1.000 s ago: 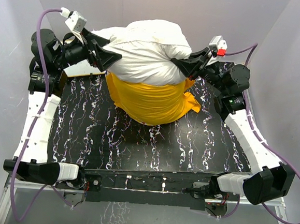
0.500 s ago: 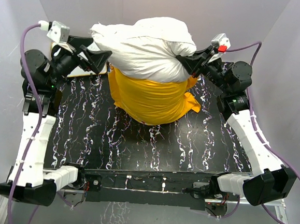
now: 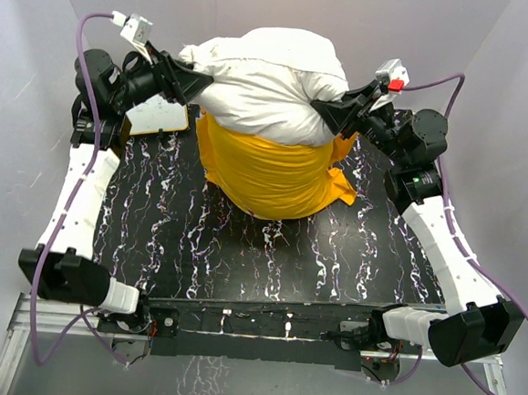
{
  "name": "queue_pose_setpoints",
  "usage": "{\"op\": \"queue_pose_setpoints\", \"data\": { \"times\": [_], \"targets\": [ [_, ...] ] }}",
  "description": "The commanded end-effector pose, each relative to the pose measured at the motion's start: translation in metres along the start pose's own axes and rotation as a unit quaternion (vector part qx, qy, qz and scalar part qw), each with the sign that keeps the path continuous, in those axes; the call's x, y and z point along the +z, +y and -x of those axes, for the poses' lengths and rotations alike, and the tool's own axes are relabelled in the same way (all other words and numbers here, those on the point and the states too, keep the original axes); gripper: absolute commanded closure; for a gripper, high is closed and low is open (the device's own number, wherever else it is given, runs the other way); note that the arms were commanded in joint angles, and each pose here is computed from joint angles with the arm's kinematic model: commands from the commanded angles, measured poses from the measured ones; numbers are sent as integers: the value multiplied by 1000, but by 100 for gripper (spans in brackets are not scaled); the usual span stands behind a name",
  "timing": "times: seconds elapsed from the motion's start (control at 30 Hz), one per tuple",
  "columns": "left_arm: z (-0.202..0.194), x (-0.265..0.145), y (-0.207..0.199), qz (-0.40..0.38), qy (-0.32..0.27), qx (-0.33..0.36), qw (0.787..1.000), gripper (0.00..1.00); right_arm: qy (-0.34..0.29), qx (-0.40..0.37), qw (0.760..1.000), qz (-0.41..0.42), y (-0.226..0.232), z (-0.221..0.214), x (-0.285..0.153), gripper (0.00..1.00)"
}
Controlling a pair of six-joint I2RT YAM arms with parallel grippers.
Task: Remove the pillowcase from the pillow
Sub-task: Remove the pillow from the pillowcase.
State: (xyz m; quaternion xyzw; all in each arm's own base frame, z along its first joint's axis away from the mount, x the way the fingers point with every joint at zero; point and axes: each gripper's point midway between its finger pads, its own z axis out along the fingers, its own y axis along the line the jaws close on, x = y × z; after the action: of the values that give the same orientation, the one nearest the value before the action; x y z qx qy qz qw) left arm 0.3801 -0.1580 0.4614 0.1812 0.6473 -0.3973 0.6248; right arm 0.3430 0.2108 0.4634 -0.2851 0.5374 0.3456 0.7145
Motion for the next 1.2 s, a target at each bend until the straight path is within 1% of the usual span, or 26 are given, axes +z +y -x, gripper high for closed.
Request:
{"op": "queue_pose_setpoints", "data": {
  "times": [0.0,0.03,0.07,0.1,0.17,0.2,0.27,0.33,0.4,0.43,0.5,0.6,0.67,0.73,0.77,0.8,0.83,0.87,0.9,0.93,0.97,1.03,1.07,1.1,1.17],
  "targets": [
    [30,12,-43,-102,-14,14,995,59,33,52,998,-17,-1,-8,-5,60],
    [37,14,-58,-125,-18,34,991,80,38,50,998,-29,-5,-4,-4,49],
    [43,15,-72,-142,-23,56,988,96,39,46,997,-39,-8,4,-4,43],
    [48,14,-88,-158,-31,79,984,100,33,37,998,-44,-9,15,-3,39],
    [53,14,-108,-179,-36,104,978,100,14,18,998,-60,-11,42,-4,31],
    [55,13,-114,-185,-38,108,976,100,3,6,997,-75,-14,56,-4,25],
    [60,11,-123,-190,-43,111,975,100,-15,-20,991,-128,-25,88,-7,14],
    [64,8,-128,-190,-51,123,973,100,-48,-59,980,-186,-34,127,-17,10],
    [65,7,-130,-189,-54,130,972,100,-82,-93,968,-217,-33,159,-24,8],
    [65,7,-131,-190,-53,130,972,100,-92,-109,966,-216,-29,170,-23,9],
    [64,8,-133,-192,-51,130,971,100,-97,-131,971,-176,-11,181,-12,9],
    [60,9,-137,-199,-46,132,970,100,-85,-164,981,-53,37,177,13,9],
    [57,9,-141,-202,-42,132,969,100,-91,-173,981,14,69,175,23,6],
    [53,9,-143,-205,-37,132,969,100,-99,-173,979,54,89,173,29,3],
    [52,9,-145,-206,-36,134,969,100,-104,-169,979,53,92,175,33,2],
    [50,10,-145,-204,-35,135,969,100,-113,-164,979,35,87,179,34,2],
    [51,9,-146,-202,-36,137,969,100,-126,-157,979,-4,76,187,32,2],
    [52,9,-145,-199,-38,140,969,100,-143,-149,977,-59,59,194,25,2],
    [55,10,-143,-189,-44,145,970,100,-162,-138,969,-126,37,203,16,2],
    [58,10,-140,-176,-53,153,971,100,-178,-122,954,-210,11,211,1,2],
    [63,12,-134,-158,-63,164,972,100,-185,-106,933,-289,-13,216,-16,2],
    [86,6,-129,-114,-104,200,968,100,-176,-91,887,-417,-49,214,-51,1],
    [98,5,-123,-89,-125,220,964,100,-174,-90,870,-452,-57,213,-64,1],
    [109,4,-118,-66,-144,237,959,100,-175,-92,859,-472,-60,212,-76,1],
    [125,4,-110,-32,-167,253,952,100,-182,-93,849,-487,-59,212,-93,1]
  ]
}}
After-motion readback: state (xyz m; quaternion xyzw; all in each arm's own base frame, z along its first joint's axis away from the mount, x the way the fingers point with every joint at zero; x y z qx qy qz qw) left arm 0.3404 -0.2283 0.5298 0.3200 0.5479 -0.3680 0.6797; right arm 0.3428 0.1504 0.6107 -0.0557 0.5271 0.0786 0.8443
